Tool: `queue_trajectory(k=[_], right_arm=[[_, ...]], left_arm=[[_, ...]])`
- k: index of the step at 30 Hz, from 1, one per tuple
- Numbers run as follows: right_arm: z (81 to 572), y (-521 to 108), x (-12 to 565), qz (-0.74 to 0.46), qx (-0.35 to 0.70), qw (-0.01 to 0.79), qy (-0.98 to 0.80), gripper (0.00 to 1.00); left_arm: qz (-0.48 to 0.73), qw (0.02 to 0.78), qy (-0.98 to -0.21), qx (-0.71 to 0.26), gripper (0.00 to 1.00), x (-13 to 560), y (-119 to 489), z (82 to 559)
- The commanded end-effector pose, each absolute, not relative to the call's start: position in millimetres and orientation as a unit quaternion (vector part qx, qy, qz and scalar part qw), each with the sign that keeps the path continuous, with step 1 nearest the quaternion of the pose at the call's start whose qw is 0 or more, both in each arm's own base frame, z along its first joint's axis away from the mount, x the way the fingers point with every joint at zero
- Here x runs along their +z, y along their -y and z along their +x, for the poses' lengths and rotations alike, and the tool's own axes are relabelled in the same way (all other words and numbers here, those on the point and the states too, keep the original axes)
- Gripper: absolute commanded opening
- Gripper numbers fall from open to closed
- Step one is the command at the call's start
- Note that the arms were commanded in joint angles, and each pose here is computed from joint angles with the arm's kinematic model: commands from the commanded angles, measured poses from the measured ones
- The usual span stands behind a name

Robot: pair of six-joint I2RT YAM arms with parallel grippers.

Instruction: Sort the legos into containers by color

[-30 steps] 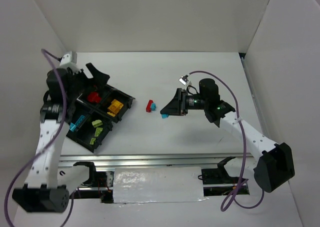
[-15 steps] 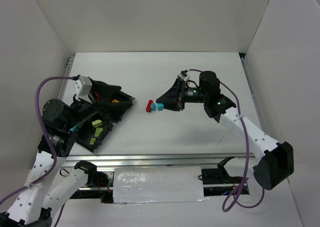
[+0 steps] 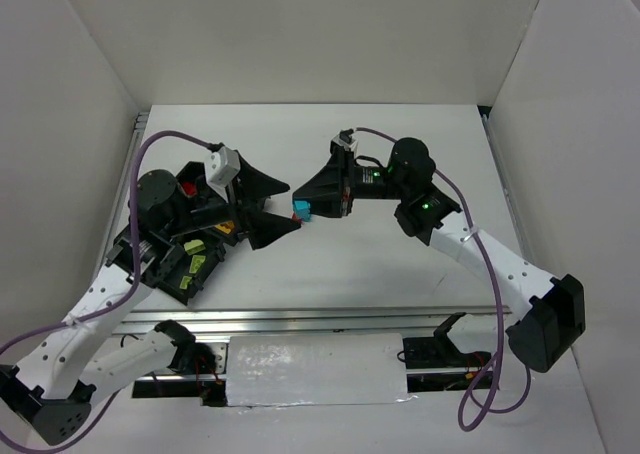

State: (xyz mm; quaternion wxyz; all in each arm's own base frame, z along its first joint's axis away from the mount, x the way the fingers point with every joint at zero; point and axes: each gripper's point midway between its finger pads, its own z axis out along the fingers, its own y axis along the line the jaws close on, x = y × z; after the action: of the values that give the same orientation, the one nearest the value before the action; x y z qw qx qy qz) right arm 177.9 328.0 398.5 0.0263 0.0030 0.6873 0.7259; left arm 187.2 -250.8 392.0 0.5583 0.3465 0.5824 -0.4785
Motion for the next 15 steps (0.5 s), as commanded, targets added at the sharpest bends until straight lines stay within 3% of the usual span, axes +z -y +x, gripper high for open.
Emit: queue_trajectory(k=[1, 7, 9, 12, 13, 14, 15], right_arm=[[167, -331, 429, -0.038, 0.750, 0.037, -0.659, 0.00], [167, -336, 422, -0.030, 0.744, 0.037, -0.666, 0.00], [167, -336, 422, -0.028, 0.745, 0.036, -0.666, 0.00], [167, -337, 423, -0.028, 0.745, 0.037, -0.665, 0.00], [166, -337, 425, -0.031, 0.746, 0.038, -0.664, 0.00], [168, -338, 424, -0.031, 0.744, 0.040, -0.666, 0.00], [167, -339, 424, -0.031, 0.743, 0.039, -0.667, 0.00]], left_arm=[[0.380, 0.577, -0.526, -0.496, 0.98, 422, 259, 176], [0.375, 0.576, -0.534, -0.493, 0.94, 422, 265, 178], [0.373, 0.569, -0.542, -0.494, 0.88, 419, 266, 180], [0.379, 0.552, -0.554, -0.495, 0.69, 413, 270, 183], [0.381, 0.549, -0.554, -0.496, 0.61, 414, 271, 182], [0.381, 0.548, -0.555, -0.497, 0.46, 414, 272, 182], [0.378, 0.551, -0.553, -0.496, 0.41, 415, 271, 183]])
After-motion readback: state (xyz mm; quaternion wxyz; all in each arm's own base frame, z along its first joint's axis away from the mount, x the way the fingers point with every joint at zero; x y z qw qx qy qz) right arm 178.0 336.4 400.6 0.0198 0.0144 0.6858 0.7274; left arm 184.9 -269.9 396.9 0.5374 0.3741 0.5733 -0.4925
